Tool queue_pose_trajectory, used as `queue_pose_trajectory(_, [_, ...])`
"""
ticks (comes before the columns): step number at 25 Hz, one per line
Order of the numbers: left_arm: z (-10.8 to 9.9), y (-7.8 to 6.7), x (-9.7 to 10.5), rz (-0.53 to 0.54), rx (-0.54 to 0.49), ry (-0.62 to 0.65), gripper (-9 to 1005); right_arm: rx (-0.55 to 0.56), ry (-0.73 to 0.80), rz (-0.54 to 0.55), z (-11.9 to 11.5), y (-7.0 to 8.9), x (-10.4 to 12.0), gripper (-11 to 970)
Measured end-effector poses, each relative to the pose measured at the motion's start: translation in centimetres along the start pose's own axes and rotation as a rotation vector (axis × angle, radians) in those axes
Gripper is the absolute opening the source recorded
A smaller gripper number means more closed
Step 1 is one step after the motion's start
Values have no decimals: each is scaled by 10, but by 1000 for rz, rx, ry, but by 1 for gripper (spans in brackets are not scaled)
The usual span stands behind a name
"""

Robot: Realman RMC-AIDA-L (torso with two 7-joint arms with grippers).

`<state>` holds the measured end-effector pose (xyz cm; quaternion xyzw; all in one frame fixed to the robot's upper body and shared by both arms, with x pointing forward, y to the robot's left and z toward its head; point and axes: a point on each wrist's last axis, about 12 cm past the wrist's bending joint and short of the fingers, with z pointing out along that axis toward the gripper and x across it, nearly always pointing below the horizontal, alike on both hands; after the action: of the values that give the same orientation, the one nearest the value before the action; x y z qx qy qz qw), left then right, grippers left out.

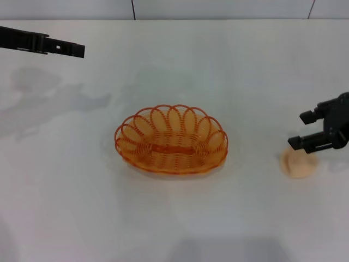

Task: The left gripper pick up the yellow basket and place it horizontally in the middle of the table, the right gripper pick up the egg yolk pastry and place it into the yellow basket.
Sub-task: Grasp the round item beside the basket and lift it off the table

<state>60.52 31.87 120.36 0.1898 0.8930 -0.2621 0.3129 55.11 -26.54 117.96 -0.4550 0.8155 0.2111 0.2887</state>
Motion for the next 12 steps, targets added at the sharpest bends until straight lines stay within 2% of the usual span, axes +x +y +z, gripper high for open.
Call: queue_pose_trajectory(12, [4, -2, 1, 8, 8, -9, 872, 27, 151, 2, 21, -3, 3, 675])
